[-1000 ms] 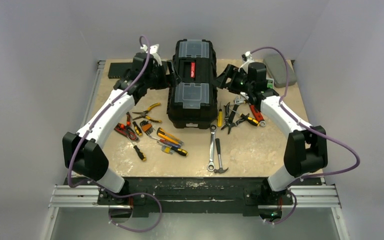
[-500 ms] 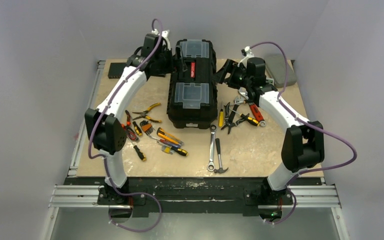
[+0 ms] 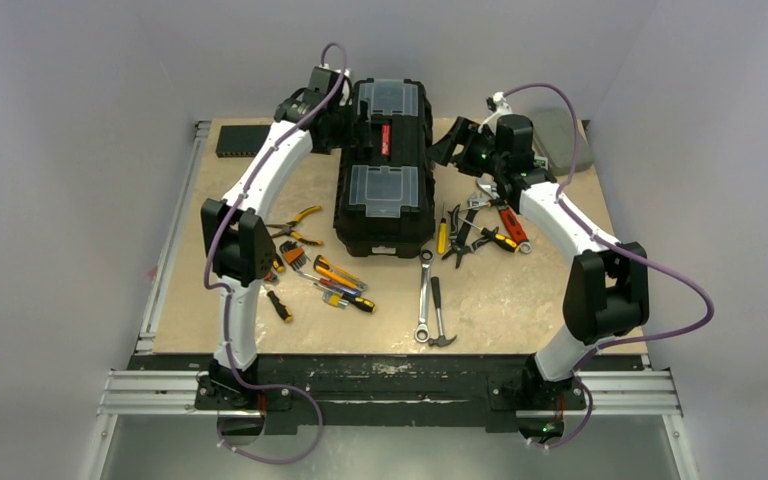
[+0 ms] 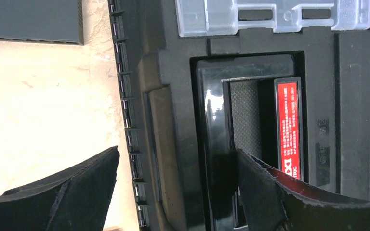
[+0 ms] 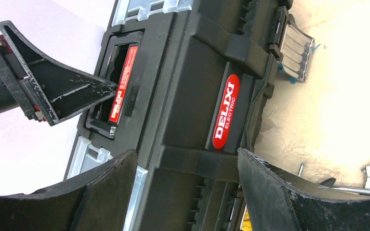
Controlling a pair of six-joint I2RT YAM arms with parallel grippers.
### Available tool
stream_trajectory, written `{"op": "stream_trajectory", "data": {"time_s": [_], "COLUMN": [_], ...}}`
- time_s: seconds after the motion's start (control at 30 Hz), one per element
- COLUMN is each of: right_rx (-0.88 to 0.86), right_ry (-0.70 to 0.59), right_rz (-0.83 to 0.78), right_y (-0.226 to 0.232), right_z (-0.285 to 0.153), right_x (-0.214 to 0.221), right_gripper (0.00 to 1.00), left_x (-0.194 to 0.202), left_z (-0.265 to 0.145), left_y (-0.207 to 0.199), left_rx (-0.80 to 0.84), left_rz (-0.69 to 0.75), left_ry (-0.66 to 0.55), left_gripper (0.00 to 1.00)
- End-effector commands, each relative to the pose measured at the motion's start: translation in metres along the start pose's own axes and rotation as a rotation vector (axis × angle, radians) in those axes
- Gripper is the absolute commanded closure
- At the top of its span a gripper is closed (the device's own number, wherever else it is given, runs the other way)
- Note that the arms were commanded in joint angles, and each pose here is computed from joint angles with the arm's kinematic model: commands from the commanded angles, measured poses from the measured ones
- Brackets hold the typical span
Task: Pack the tool kit
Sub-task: Adjust the toolbox at the center of the board.
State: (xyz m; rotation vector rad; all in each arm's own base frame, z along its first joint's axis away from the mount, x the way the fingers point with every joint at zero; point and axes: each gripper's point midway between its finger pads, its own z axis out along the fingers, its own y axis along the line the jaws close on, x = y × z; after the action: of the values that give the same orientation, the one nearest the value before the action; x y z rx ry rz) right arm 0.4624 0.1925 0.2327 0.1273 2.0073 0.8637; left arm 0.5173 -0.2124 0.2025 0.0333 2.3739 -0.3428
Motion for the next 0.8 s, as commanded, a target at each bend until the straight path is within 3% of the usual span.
{"op": "stream_trajectory", "data": {"time_s": [0.0, 0.23, 0.5, 0.77], "right_rx": [-0.012, -0.027, -0.068, -0.151], "right_ry": [-0.059, -0.052, 0.002, 0.042], "right_rz": [-0.028, -0.019, 0.045, 0.1], "right_y": [0.004, 0.009, 0.011, 0.023], "right_z": [-0.005, -0.003, 0.006, 0.008], "right_x": [-0.016, -0.02, -0.006, 0.002], "right_gripper": [0.25, 0.26, 0.26, 0.26], "left_x": [0.015, 0.036, 0.036, 0.036], "left_z": [0.016, 0.031, 0.012, -0.013], "left_y": [0.024, 0.004, -0.017, -0.018], "left_rx": [-0.074, 0.191, 0.39, 0.487], "left_rz": [-0.008, -0.141, -0.219, -0.252], "left_ry": [0.064, 0.127, 0.129, 0.106], "left_gripper": [0.14, 0.39, 0.64, 0.71]}}
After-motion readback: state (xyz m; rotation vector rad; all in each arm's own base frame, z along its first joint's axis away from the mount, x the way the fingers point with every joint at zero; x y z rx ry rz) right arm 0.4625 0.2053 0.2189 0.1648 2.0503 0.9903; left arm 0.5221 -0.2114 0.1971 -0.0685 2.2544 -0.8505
